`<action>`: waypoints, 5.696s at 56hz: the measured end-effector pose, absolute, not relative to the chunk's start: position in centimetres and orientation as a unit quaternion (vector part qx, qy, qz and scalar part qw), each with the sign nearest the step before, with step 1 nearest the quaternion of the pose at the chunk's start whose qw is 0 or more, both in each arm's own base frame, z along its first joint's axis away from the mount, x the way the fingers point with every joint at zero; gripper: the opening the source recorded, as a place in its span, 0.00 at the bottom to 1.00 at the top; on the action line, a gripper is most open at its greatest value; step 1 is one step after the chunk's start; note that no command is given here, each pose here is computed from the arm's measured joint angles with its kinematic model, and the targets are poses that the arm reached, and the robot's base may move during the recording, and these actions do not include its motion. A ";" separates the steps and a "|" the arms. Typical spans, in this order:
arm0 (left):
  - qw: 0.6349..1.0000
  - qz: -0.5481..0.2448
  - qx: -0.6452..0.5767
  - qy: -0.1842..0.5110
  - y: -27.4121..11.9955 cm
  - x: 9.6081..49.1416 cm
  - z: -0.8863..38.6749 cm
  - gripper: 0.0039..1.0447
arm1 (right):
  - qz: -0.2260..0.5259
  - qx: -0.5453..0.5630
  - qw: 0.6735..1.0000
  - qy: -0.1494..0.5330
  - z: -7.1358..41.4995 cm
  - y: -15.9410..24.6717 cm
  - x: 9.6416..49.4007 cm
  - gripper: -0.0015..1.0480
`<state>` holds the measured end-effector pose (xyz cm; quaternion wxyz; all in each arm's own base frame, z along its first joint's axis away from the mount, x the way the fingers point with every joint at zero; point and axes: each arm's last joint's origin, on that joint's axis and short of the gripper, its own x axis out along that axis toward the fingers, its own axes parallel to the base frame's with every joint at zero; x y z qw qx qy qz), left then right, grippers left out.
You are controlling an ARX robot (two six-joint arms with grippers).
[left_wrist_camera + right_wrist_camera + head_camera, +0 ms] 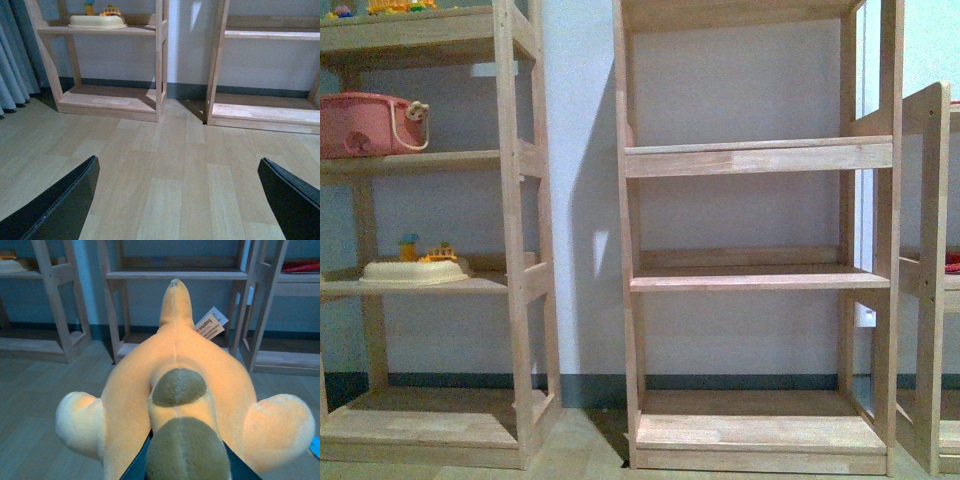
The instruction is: Put away toys
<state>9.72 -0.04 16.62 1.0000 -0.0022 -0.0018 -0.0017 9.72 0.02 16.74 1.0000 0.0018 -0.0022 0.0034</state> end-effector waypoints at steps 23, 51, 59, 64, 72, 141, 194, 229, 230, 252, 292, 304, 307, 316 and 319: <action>1.000 -0.002 -0.002 -0.002 0.0 9.7 16.6 0.94 | 0.000 0.002 1.000 -0.002 16.7 0.0 9.7 0.07; 1.000 -0.002 -0.002 -0.002 0.0 9.7 16.6 0.94 | 0.000 0.002 1.000 -0.002 16.7 0.0 9.7 0.07; 1.000 -0.002 -0.002 -0.002 0.0 9.7 16.6 0.94 | 0.000 0.002 1.000 -0.002 16.7 0.0 9.7 0.07; 1.000 -0.002 -0.002 -0.002 0.0 9.7 16.6 0.94 | 0.000 0.002 1.000 -0.002 16.7 0.0 9.7 0.07; 1.000 -0.001 -0.002 -0.002 0.0 9.7 16.6 0.94 | 0.000 0.002 1.000 -0.002 16.7 0.0 9.7 0.07; 1.000 -0.002 -0.002 -0.002 0.0 9.7 16.6 0.94 | 0.000 0.002 1.000 -0.002 16.7 0.0 9.7 0.07; 1.000 -0.001 -0.002 -0.002 0.0 9.7 16.6 0.94 | -0.086 -0.012 0.996 -0.017 17.2 0.8 9.9 0.07; 1.000 -0.001 -0.002 -0.002 0.0 9.7 16.6 0.94 | -0.101 -0.024 0.989 -0.106 27.8 3.9 9.8 0.07; 1.000 -0.001 -0.002 -0.002 0.0 9.7 16.6 0.94 | -0.102 -0.026 0.988 -0.109 28.0 4.0 9.8 0.07; 1.000 -0.001 -0.002 -0.002 0.0 9.7 16.6 0.94 | -0.092 -0.046 0.981 -0.165 33.8 5.9 9.9 0.07; 1.000 -0.001 -0.002 -0.002 0.0 9.7 16.6 0.94 | -0.090 -0.074 0.962 -0.246 44.8 7.2 10.1 0.07; 1.000 -0.001 -0.002 -0.002 0.0 9.7 16.6 0.94 | -0.079 -0.075 0.953 -0.282 48.9 7.6 9.9 0.07; 1.000 -0.001 -0.002 -0.002 0.0 9.7 16.6 0.94 | -0.075 -0.079 0.952 -0.287 49.7 7.7 10.0 0.07; 1.000 -0.001 -0.002 -0.002 0.0 9.7 16.6 0.94 | -0.056 -0.093 0.951 -0.291 51.5 6.7 10.2 0.07; 1.000 -0.001 -0.002 -0.002 0.0 9.7 16.6 0.94 | -0.048 -0.094 0.952 -0.288 52.0 6.0 10.3 0.07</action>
